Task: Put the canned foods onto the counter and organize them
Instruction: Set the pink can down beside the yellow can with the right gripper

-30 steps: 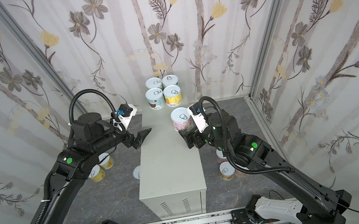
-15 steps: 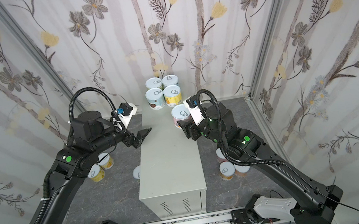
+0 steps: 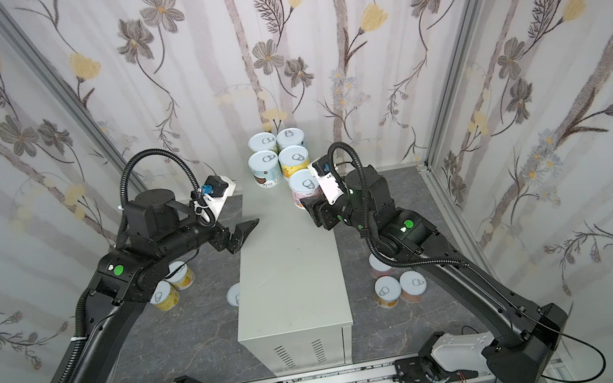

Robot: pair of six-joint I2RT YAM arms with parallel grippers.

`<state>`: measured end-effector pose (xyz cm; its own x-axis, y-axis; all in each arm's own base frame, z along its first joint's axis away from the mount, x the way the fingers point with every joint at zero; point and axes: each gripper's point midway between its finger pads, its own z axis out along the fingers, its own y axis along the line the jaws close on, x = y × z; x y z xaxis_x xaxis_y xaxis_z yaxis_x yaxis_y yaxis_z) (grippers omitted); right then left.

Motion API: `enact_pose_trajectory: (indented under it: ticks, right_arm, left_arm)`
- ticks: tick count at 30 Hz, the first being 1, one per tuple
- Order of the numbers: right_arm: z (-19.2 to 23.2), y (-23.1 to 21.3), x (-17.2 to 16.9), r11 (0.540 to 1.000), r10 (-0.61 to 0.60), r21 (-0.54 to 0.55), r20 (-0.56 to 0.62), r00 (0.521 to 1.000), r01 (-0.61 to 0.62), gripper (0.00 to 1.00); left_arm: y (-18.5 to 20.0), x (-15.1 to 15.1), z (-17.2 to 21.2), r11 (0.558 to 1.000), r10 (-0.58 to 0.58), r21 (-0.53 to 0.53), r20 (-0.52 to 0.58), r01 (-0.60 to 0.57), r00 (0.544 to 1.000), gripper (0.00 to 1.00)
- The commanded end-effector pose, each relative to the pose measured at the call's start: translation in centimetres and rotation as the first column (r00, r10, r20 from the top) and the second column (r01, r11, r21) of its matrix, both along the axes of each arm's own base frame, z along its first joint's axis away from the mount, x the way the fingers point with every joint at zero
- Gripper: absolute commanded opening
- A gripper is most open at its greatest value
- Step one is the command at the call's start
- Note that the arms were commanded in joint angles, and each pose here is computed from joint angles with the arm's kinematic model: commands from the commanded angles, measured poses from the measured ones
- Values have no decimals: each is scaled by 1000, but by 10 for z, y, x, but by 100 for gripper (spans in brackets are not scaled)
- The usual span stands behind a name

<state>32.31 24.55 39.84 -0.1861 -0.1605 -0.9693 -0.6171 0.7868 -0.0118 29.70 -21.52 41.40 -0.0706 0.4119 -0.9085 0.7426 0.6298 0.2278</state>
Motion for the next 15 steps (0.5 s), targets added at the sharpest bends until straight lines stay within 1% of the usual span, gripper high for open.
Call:
enact_pose_trajectory:
  ticks: [1, 6, 15]
  right_arm:
    - [15, 6, 1, 999, 27, 19, 42, 999, -28, 70]
    - [16, 5, 3, 1000, 18, 17, 38, 999, -18, 69]
    - [3, 9, 11, 1000, 8, -7, 17, 1000, -7, 68]
  left_arm:
    - [1, 2, 3, 1000, 7, 10, 12, -7, 1000, 100]
    - [-2, -2, 9, 1000, -14, -15, 7, 14, 1000, 100]
    - [-1, 1, 5, 1000, 4, -8, -13, -4, 1000, 100]
